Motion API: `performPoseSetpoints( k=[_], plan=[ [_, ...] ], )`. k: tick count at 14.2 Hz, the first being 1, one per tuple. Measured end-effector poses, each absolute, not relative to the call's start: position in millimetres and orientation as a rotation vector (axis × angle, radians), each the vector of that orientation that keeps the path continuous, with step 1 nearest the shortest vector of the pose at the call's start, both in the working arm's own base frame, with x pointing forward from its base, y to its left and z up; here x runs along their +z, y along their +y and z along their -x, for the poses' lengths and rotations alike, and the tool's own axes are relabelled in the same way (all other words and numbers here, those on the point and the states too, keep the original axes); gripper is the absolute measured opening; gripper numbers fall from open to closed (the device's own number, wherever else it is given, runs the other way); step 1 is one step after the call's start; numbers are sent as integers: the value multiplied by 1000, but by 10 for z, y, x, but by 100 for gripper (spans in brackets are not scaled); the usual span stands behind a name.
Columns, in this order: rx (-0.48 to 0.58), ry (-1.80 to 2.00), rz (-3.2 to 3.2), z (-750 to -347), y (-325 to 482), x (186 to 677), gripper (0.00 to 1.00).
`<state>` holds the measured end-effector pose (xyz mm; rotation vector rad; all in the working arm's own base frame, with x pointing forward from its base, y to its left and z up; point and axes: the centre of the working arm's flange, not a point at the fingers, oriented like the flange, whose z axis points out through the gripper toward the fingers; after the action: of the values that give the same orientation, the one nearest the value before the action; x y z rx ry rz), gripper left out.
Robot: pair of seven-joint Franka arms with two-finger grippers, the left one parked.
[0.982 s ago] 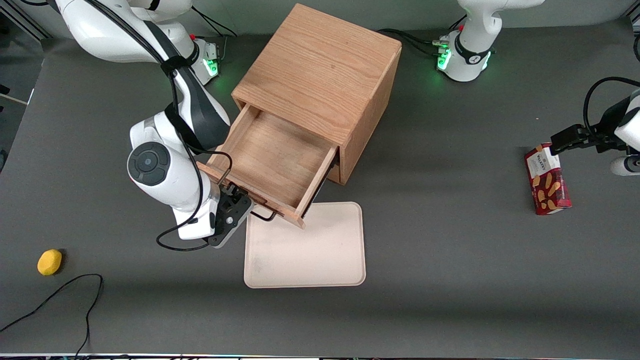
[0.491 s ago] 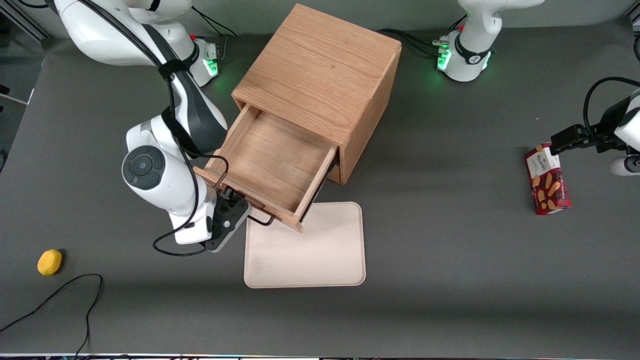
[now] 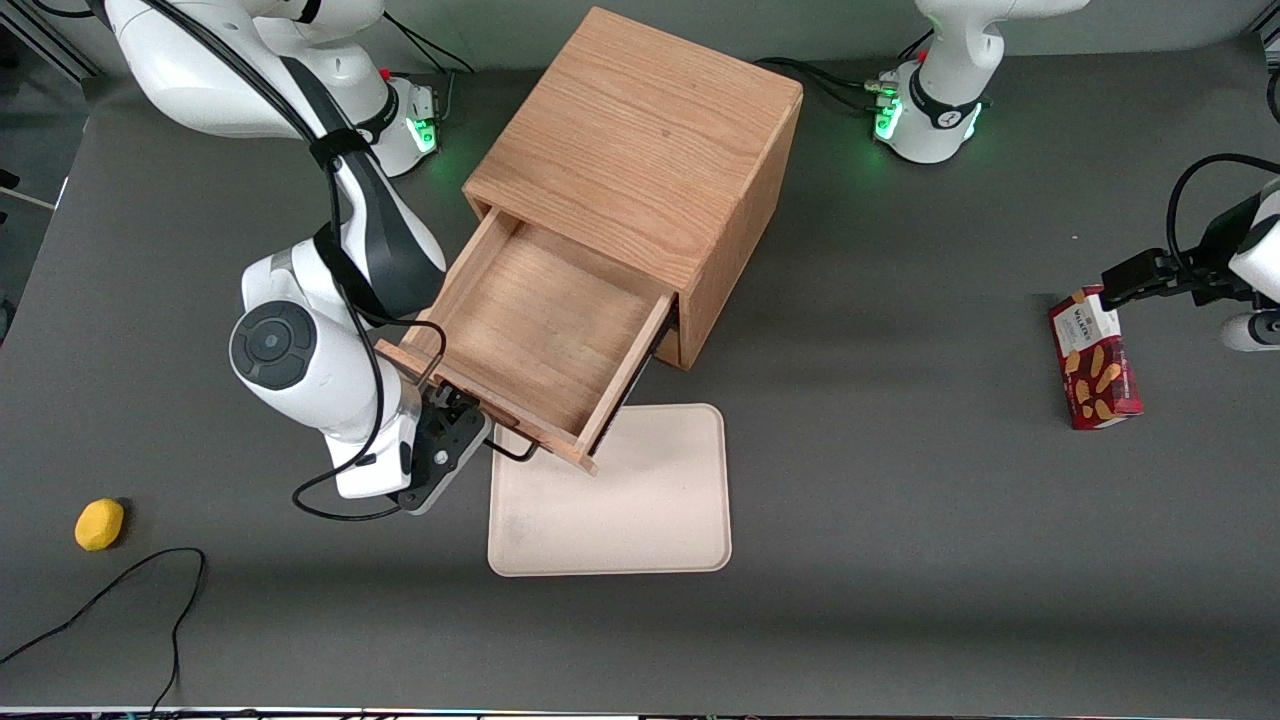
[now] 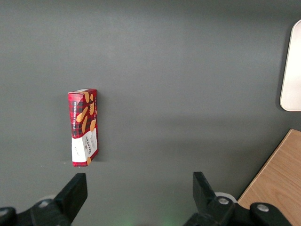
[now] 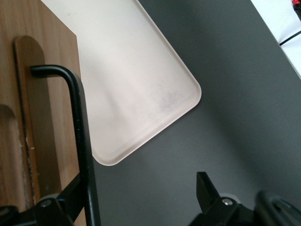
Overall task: Open upper drawer
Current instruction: 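Keep pulling the drawer handle further out with the right gripper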
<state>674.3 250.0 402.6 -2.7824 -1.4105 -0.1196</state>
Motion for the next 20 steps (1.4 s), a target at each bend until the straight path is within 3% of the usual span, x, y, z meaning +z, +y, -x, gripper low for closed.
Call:
performPoseSetpoints(
  k=[20],
  plan=[
    [-93, -1389, 2785, -6861, 2370, 4035, 100]
  ],
)
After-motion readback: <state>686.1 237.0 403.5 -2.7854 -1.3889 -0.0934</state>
